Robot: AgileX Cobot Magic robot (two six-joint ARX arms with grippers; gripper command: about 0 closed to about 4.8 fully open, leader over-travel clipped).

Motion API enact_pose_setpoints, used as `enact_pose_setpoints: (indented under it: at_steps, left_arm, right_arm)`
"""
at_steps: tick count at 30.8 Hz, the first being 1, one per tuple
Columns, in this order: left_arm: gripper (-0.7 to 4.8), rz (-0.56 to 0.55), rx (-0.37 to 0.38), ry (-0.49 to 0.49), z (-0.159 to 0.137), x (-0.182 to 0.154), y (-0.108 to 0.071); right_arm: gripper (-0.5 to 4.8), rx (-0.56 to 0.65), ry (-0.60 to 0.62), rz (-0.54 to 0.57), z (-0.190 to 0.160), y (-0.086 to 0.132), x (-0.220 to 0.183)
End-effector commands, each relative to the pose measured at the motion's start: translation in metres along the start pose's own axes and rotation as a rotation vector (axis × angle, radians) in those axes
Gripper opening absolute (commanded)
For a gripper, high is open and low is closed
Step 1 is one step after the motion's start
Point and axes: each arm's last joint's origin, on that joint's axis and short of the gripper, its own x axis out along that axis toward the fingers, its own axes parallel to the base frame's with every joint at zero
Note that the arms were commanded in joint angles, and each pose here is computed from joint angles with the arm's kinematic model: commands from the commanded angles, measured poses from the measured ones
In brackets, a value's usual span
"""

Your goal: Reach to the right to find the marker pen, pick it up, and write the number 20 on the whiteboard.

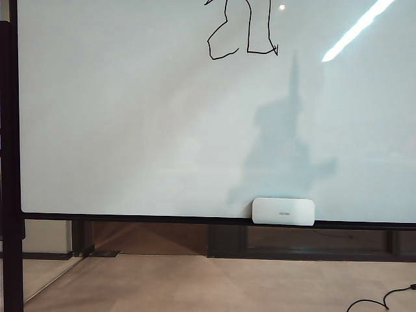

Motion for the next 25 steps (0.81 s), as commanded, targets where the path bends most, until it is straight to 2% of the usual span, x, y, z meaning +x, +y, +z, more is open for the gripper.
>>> enact_pose_setpoints:
  at_steps: [1,6,12,18,20,22,25]
  left_arm:
    - [-0.05,0.003,-0.014,0.001,0.010,-0.011,-0.003]
    - [-0.05,0.003,-0.038,0.063,0.023,-0.030,-0.007]
    - [-0.05,0.173,-0.096,0.209,0.013,-0.057,-0.014]
    - [-0.05,0.336,-0.114,0.214,0.004,-0.097,-0.027]
    - [-0.05,0.390,-0.120,0.275,0.004,-0.105,-0.029]
    - [-0.05,0.423,-0.120,0.315,0.006,-0.109,-0.030]
    - [-0.05,0.440,-0.139,0.308,0.012,-0.120,-0.033]
  right_arm:
    - [-0.02,0.027,-0.024,0.000,-0.014,-0.013,-0.037]
    - [-0.02,0.038,-0.020,0.029,-0.045,-0.023,-0.071]
    - [-0.02,0.052,-0.062,0.030,-0.093,-0.034,-0.102]
    - [-0.02,0.052,-0.125,0.054,-0.140,-0.043,-0.132]
    - [-0.02,0.031,-0.131,0.055,-0.152,-0.045,-0.138]
    - [-0.02,0.022,-0.122,0.068,-0.167,-0.048,-0.148]
    - [-0.02,0.016,-0.108,0.106,-0.188,-0.051,-0.159]
